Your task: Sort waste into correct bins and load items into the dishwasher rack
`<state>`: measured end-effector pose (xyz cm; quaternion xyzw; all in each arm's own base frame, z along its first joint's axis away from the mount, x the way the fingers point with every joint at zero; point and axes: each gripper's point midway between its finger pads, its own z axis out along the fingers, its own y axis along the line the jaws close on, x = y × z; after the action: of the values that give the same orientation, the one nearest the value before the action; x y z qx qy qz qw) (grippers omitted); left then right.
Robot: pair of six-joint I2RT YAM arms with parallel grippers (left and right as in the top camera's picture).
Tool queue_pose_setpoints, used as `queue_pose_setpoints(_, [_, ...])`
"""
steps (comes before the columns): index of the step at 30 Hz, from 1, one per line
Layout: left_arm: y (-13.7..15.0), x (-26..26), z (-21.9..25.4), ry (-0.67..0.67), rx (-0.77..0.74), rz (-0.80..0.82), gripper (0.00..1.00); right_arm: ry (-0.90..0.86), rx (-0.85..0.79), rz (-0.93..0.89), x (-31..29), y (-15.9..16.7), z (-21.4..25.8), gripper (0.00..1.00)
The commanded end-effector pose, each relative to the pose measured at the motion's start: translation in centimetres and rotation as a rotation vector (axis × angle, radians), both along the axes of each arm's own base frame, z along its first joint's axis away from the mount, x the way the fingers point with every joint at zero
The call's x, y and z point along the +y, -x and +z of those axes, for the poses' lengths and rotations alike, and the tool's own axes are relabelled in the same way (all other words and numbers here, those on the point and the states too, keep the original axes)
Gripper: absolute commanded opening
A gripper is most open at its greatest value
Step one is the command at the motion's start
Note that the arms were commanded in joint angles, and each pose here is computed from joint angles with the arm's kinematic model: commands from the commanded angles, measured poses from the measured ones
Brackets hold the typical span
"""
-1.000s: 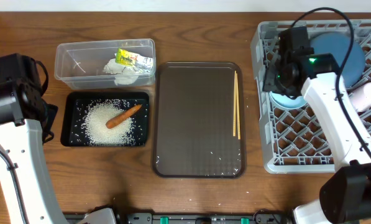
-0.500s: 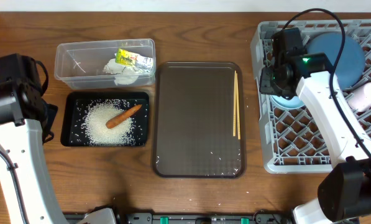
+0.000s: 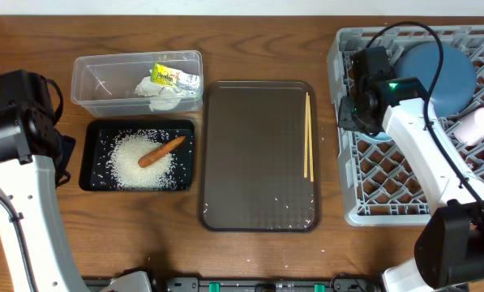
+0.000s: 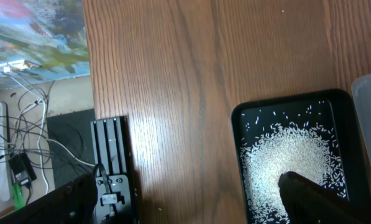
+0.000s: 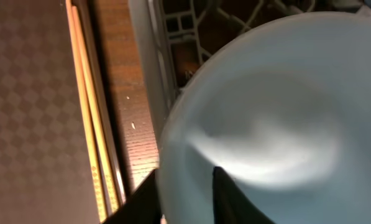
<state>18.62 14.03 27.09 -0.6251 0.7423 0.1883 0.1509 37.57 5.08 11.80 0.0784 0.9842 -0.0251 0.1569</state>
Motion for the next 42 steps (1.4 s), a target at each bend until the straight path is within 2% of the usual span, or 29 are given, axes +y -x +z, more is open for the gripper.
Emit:
queue_pose_setpoints(1, [1.9,-0.1,0.0,0.002,0.085,0.003,0.95,0.018,-0.001,-0.008,0.0,-0.2,-0.1,0.13])
queue_pose_setpoints(5, [1.9,-0.1,0.0,0.002,0.084,0.003,0.95,-0.006,-0.015,-0.002,0.4,-0.5,0.9,0.01])
queue_pose_setpoints(12, [1.9,-0.1,0.0,0.002,0.084,0.003,0.95,-0.102,-0.077,-0.013,0.4,-0.5,6.4,0.01])
queue_pose_setpoints(17, [1.9,-0.1,0.0,0.002,0.084,0.003,0.95,-0.186,-0.104,-0.072,-1.8,1.4,9.4,0.01])
queue_pose_setpoints(19, [1.9,-0.1,0.0,0.002,0.084,0.003,0.95,-0.254,-0.091,-0.085,-2.9,2.4,9.9,0.01])
queue_pose_setpoints(25, [1.9,-0.1,0.0,0.002,0.084,0.003,0.95,-0.554,-0.137,0.041,-4.5,3.6,10.9,0.01])
queue_pose_setpoints(34, [1.9,-0.1,0.0,0.002,0.085,0.003,0.95,-1.028,-0.430,0.212,-5.1,3.7,13.0,0.01])
queue_pose_setpoints(42, [1.9,-0.1,0.0,0.002,0.084,0.003,0.95,-1.066,-0.443,0.145,-6.5,4.3,10.1,0.01])
